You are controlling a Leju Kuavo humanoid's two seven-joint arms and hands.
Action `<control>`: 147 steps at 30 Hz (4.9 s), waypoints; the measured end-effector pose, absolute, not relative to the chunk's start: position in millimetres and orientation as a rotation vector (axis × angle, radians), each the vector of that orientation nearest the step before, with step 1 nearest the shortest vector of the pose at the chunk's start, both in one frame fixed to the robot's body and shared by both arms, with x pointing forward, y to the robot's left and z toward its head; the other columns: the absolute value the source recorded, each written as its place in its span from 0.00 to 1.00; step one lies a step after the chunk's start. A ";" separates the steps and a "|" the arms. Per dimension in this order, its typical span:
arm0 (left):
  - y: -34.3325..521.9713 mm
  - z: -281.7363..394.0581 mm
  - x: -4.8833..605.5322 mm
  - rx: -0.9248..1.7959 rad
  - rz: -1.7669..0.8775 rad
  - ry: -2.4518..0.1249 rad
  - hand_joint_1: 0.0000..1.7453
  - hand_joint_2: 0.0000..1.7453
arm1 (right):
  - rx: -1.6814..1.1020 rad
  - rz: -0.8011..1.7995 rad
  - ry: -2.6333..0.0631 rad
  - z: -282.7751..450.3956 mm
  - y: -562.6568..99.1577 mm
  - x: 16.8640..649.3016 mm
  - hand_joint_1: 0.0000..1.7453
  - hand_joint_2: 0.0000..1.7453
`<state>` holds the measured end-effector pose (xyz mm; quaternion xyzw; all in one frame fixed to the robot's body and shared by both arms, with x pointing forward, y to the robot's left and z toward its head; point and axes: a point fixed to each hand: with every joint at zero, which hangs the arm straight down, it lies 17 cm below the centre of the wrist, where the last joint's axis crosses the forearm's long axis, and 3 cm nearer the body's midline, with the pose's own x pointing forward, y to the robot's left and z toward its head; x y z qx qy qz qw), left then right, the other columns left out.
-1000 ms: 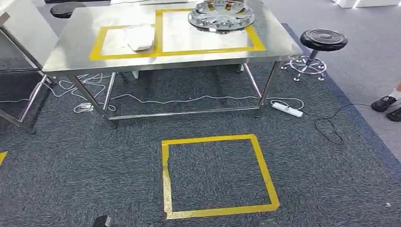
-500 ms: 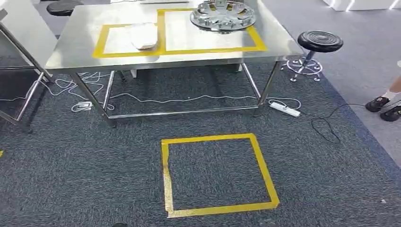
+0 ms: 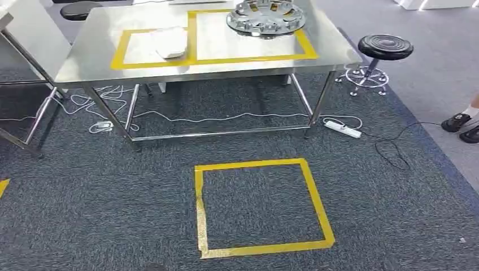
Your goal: Take the parts from the cabinet and place them on the table.
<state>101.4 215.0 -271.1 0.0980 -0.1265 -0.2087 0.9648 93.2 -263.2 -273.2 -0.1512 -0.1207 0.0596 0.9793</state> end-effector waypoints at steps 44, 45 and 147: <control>215.3 -267.5 116.0 0.221 -0.447 -0.319 0.00 0.00 | -0.297 0.129 -0.252 -272.8 -260.1 95.0 0.00 0.00; 215.4 -267.6 115.4 0.222 -0.446 -0.318 0.00 0.00 | -0.297 0.129 -0.251 -273.0 -260.1 94.2 0.00 0.00; 221.9 -273.1 90.4 0.246 -0.659 -0.224 0.00 0.00 | -0.265 0.143 -0.230 -274.9 -258.1 91.5 0.00 0.00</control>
